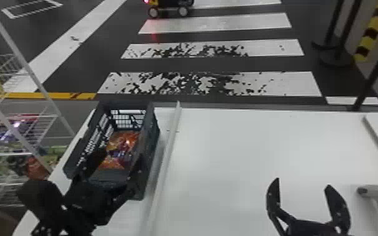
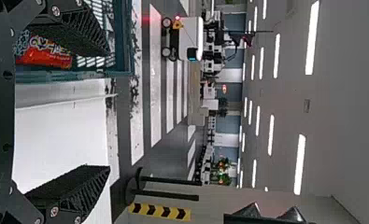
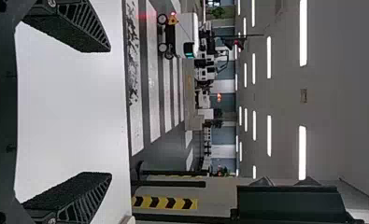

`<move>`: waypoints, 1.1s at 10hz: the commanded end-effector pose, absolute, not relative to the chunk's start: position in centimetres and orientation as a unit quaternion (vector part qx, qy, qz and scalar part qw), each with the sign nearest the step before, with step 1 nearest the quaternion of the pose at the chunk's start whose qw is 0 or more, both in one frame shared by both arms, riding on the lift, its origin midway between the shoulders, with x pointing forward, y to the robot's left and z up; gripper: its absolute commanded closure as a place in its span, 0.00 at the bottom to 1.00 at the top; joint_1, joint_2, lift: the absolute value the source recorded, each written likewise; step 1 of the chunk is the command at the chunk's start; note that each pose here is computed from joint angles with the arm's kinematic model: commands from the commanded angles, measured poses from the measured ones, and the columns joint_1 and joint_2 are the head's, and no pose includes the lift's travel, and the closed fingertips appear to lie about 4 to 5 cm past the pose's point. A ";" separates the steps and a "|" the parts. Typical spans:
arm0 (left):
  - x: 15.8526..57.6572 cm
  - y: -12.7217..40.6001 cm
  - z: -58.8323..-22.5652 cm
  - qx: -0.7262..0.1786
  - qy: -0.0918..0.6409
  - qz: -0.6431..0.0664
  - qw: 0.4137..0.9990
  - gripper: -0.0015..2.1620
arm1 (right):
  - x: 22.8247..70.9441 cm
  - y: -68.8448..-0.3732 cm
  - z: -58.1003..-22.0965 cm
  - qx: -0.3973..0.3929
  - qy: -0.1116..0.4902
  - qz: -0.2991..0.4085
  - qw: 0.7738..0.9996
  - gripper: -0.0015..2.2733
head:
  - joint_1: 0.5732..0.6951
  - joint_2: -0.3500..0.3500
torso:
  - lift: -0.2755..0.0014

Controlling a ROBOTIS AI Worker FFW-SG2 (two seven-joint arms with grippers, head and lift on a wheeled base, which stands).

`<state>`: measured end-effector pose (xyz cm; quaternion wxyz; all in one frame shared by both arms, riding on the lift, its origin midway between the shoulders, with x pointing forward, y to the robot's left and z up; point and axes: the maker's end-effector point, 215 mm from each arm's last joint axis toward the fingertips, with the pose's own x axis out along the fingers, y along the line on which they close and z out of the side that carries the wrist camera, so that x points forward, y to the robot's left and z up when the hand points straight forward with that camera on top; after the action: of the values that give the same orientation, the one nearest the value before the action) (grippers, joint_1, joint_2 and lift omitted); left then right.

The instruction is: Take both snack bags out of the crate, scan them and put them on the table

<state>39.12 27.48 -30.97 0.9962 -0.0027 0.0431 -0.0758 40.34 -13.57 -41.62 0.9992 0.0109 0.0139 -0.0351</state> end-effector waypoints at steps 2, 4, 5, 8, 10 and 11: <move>41.5 32.7 -29.3 -0.016 0.066 -0.038 0.997 0.06 | 40.5 -13.1 -42.3 0.007 0.024 -0.028 0.999 0.02 | 1.00 0.81 | 0.65; 44.2 36.4 -27.4 -0.004 0.066 -0.011 0.998 0.06 | 40.4 -12.7 -42.9 0.003 0.031 -0.023 0.999 0.02 | 1.00 0.89 | 0.65; 45.5 37.8 -27.6 -0.006 0.083 -0.004 0.996 0.06 | 40.4 -12.5 -43.4 0.001 0.038 -0.020 0.999 0.02 | 1.00 0.92 | 0.65; 49.4 41.4 -30.1 0.003 0.158 0.015 0.987 0.07 | 39.9 -11.6 -45.2 -0.013 0.064 -0.010 0.998 0.02 | 1.00 0.98 | 0.65; 51.4 42.0 -31.7 -0.001 0.197 0.013 0.980 0.09 | 39.3 -10.9 -46.4 -0.021 0.081 -0.003 0.996 0.02 | 1.00 1.00 | 0.65; 51.9 42.3 -32.9 -0.006 0.227 0.011 0.974 0.09 | 39.2 -10.6 -46.8 -0.025 0.087 0.000 0.996 0.02 | 1.00 1.00 | 0.65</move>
<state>51.61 41.99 -32.14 0.9781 -0.0032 0.2077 0.0105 39.28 -10.78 -46.56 0.9963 -0.0229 0.0832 -0.0014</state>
